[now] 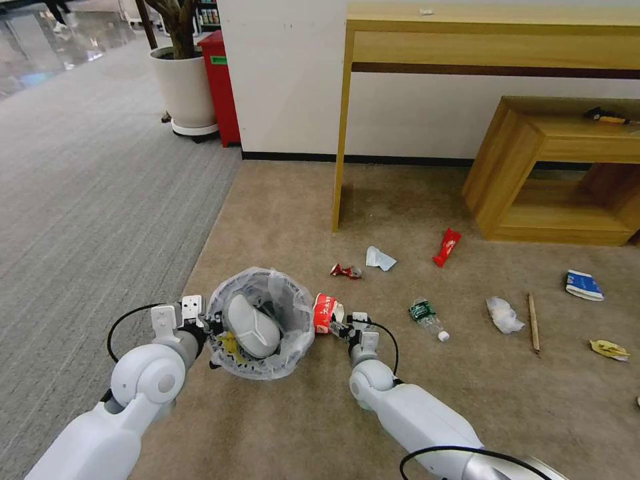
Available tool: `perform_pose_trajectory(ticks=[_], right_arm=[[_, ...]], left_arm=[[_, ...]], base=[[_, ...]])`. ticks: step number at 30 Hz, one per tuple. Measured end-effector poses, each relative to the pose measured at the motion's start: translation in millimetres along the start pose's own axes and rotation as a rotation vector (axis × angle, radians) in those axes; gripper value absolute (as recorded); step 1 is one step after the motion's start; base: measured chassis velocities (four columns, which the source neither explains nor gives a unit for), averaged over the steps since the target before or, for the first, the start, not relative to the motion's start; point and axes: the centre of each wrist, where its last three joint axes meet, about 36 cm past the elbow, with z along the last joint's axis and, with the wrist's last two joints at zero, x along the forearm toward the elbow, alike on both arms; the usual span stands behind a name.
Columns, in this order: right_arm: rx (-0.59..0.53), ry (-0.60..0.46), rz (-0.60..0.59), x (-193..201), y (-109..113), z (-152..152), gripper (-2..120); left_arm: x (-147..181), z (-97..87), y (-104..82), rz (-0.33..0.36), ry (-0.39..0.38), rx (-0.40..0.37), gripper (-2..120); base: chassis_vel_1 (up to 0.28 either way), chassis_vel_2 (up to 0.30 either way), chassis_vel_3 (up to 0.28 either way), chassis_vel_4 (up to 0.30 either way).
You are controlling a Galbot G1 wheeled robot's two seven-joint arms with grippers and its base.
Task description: Pick up the trash bin and place the garbage on the floor into it.
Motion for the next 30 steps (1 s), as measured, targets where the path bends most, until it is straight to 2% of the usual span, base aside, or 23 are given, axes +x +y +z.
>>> perform_pose_trajectory(ticks=[17, 30], right_arm=[[0.029, 0.045, -0.012, -23.5, 12.1, 18.1, 100], [0.014, 0.074, -0.036, -34.6, 27.9, 11.2, 99]], left_arm=[[15.6, 0.7, -2.8, 0.028, -0.012, -0.013, 0], [27.6, 3.3, -4.9, 0.042, -0.017, -0.018, 0]], base=[[0.0, 0.0, 0.0, 0.0], [0.0, 0.0, 0.0, 0.0]])
